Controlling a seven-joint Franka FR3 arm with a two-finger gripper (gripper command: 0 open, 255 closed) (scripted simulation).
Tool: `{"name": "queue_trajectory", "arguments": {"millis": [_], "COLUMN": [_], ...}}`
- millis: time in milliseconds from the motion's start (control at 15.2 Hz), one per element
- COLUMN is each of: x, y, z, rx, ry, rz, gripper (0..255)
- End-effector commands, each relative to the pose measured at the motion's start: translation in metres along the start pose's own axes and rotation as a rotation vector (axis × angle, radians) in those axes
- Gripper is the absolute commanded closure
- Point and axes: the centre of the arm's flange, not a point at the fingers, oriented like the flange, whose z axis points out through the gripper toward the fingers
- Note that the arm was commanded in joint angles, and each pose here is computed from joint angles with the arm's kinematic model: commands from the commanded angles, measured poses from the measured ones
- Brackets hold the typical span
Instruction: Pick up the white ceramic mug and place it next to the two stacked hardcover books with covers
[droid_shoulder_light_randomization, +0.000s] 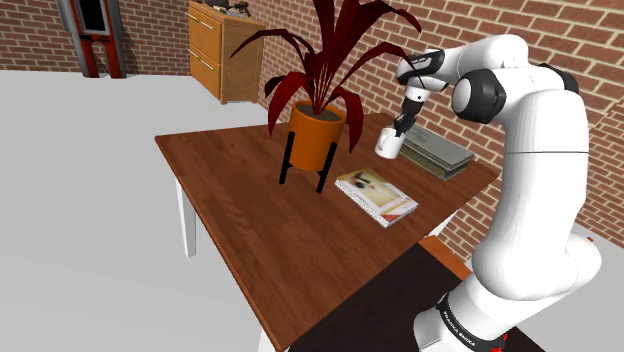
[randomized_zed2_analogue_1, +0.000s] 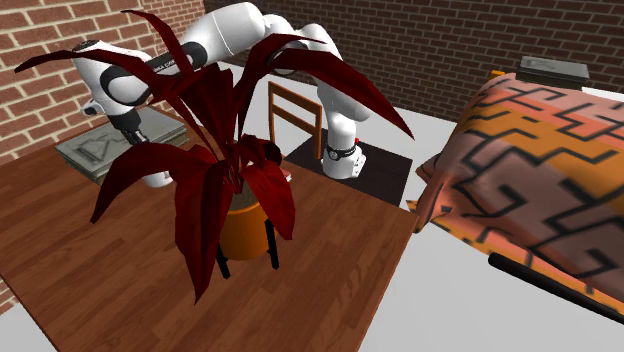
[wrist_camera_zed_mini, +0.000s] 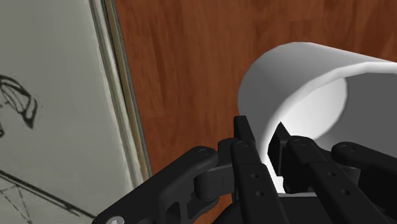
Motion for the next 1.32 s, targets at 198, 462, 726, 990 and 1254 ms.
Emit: {"name": "queue_trajectory", "arguments": {"millis": [198, 462, 726, 990, 1254], "x": [0.0, 0.0, 0.0, 0.0, 0.0], "y": [-0.001, -0.001, -0.001, -0.001, -0.001], "z": [0.025, 0.025, 0.025, 0.025, -0.002], "rx": [-0.001, -0.001, -0.001, -0.001, -0.001], "ry": [0.001, 0.001, 0.001, 0.001, 0.001], "rz": [0.0, 0.0, 0.0, 0.0, 0.0], "gripper": [255, 255, 255, 0, 0]}}
